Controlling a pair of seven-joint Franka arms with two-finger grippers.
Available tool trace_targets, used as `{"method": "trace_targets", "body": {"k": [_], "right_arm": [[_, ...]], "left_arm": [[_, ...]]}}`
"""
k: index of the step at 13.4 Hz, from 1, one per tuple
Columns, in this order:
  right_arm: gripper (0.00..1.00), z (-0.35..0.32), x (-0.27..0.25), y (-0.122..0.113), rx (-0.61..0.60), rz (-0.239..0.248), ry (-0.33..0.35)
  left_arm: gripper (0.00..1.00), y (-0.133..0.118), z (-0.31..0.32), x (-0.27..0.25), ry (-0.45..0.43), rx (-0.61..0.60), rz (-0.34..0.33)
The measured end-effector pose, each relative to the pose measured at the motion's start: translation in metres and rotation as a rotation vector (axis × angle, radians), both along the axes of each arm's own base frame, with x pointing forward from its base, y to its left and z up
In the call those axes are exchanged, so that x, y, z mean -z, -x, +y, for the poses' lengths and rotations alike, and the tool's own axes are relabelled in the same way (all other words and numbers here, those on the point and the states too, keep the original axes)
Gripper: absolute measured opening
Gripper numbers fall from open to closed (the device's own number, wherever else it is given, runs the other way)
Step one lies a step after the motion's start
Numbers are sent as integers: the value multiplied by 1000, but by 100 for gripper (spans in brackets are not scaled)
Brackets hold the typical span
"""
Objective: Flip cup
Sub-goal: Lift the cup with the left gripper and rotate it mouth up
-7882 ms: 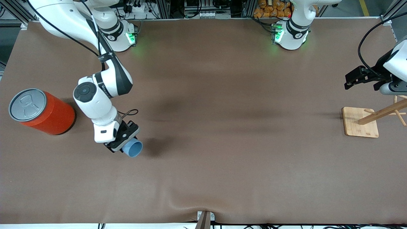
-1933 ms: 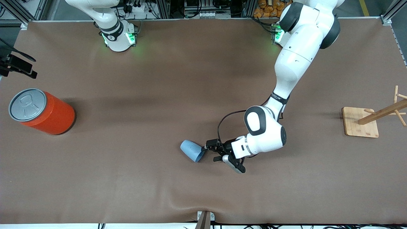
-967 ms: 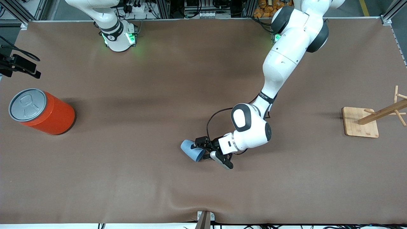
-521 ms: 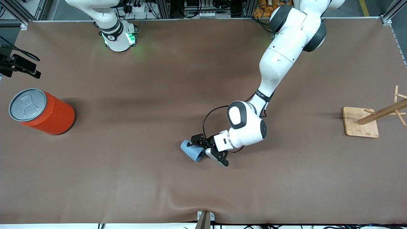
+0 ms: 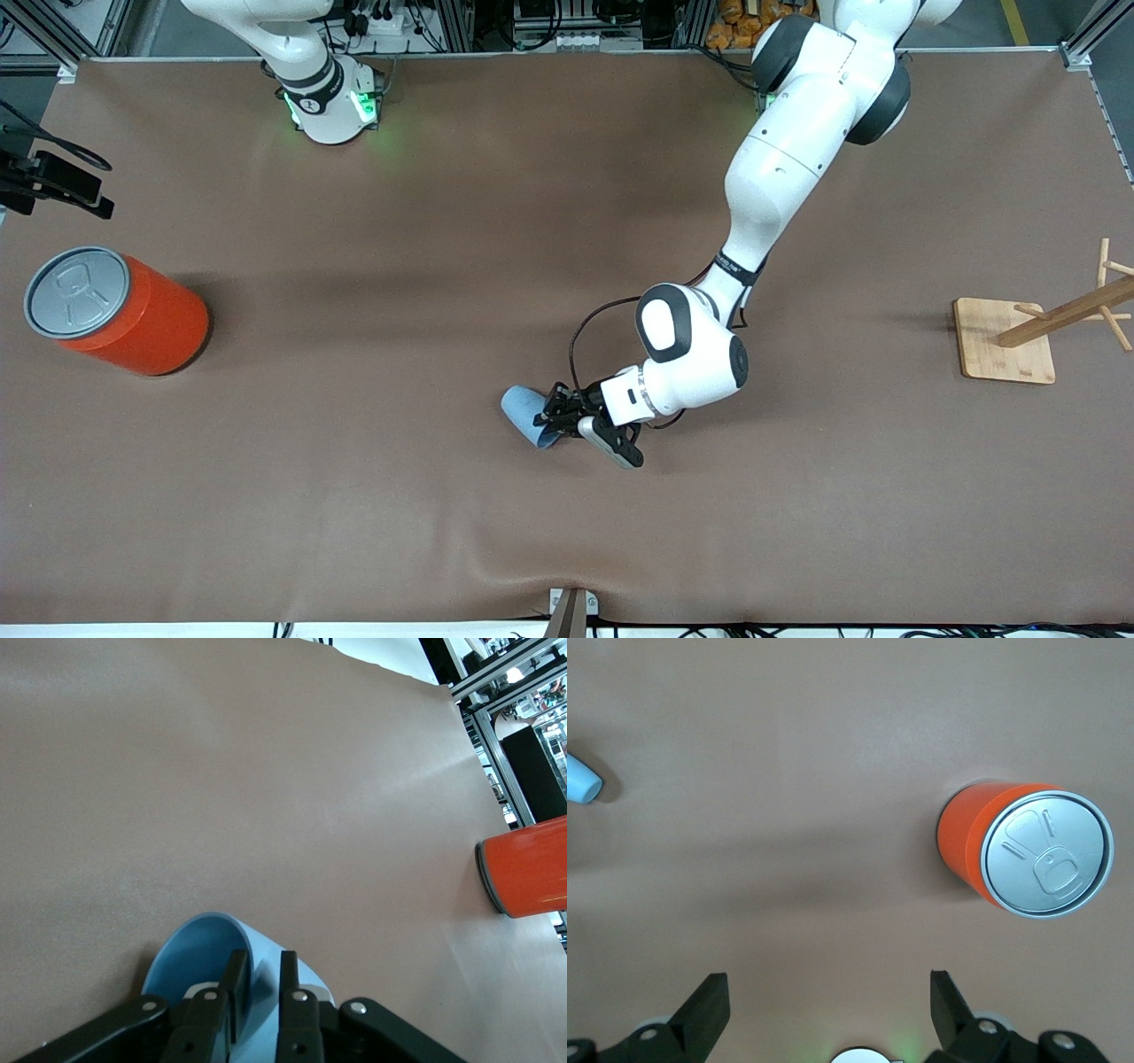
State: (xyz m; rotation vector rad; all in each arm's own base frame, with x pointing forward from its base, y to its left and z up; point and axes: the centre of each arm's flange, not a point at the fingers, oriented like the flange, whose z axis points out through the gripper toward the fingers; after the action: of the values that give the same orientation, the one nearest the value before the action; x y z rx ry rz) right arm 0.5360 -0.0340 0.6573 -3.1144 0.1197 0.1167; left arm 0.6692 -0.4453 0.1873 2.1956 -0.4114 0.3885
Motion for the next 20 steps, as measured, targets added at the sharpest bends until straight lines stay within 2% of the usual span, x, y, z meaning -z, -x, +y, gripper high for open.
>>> {"method": "trace_targets", "body": {"k": [2,3,5,9,12,14,16,18,20], "right_arm": [[100,0,0,0,0,0,0],[100,0,0,0,0,0,0],[100,0,0,0,0,0,0],[100,0,0,0,0,0,0],[100,0,0,0,0,0,0],[100,0,0,0,0,0,0],[100,0,0,0,0,0,0],[100,0,0,0,0,0,0],[100,0,0,0,0,0,0]], "left_arm": [[19,0,1,5,-6,10,-9],[14,0,1,4,0,8,-7],[11,0,-2,-1,11,8,-10],[11,-7,2,-9,18,-8,-15],[5,-12,1,-40,50,-58,16],[5,-13,-1,-56,64,-73,23],[5,-12,-5,-70,79,-91,59],[5,-11,-10,-94,46,-111,85],[5,-12,-12,-130,-34,-156,99]]}}
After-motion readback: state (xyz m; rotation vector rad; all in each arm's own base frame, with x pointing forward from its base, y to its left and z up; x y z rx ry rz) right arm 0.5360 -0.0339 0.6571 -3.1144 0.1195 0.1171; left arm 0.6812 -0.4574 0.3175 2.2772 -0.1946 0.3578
